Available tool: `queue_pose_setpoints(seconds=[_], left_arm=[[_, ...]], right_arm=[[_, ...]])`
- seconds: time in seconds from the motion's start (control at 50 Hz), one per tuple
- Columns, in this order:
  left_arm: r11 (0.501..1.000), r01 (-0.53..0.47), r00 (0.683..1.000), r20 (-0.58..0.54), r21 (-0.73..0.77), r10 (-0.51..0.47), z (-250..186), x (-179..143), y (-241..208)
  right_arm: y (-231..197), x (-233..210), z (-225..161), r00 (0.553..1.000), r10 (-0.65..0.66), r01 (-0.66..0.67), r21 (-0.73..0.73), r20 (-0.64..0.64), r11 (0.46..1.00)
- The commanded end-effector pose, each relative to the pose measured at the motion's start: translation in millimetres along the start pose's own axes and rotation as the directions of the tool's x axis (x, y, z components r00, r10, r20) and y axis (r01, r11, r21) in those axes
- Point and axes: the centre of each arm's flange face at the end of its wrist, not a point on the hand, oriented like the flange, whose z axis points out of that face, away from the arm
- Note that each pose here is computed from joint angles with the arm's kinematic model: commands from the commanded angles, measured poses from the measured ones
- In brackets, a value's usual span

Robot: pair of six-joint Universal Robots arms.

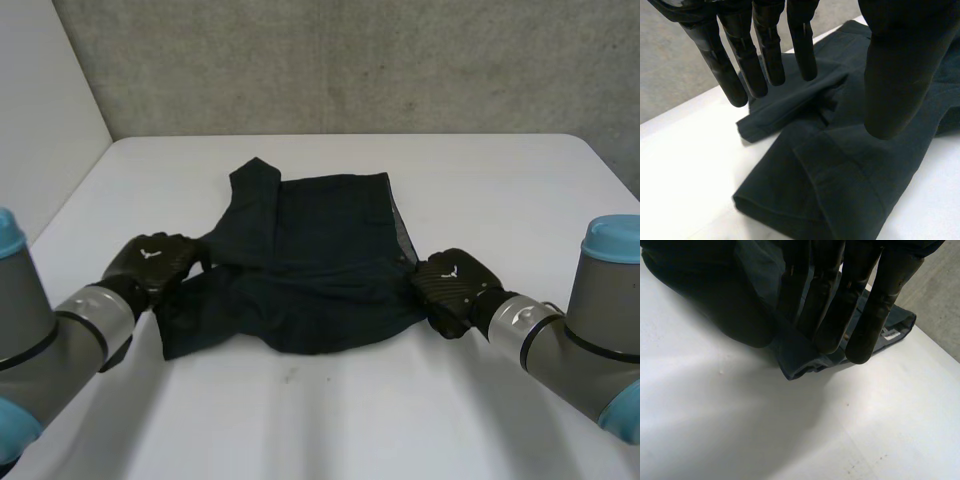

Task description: Fold the shorts.

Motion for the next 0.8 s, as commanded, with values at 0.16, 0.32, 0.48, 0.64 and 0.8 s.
queue_pose_setpoints(seconds=[0.16, 0.32, 0.48, 0.64, 0.8], left_arm=[[0.995, -0.066, 0.996, -0.059, -0.072, 0.062, 30.7, 14.7, 17.9], [0.985, -0.13, 0.989, -0.083, -0.116, 0.121, 33.6, 17.9, 30.1], [0.984, -0.13, 0.989, -0.081, -0.118, 0.121, 32.2, 17.0, 28.0], [0.985, -0.136, 0.99, -0.052, -0.109, 0.131, 22.2, 12.8, 8.9], [0.976, -0.174, 0.984, 0.054, 0.13, 0.169, -40.9, 0.8, -98.8]], right_arm=[[1.4, -3.3, -2.8, 1.0, -0.004, 0.004, -0.008, 0.006, 1.0], [1.8, -1.3, -2.6, 1.0, 0.0, 0.0, -0.009, 0.0, 1.0], [-1.1, 0.5, -1.8, 1.0, -0.005, 0.005, -0.001, -0.005, 1.0], [-18.2, 10.0, -8.5, 1.0, -0.012, 0.012, -0.008, -0.026, 1.0], [-103.2, 52.2, -51.4, 0.981, -0.066, 0.082, 0.085, -0.183, 0.993]])
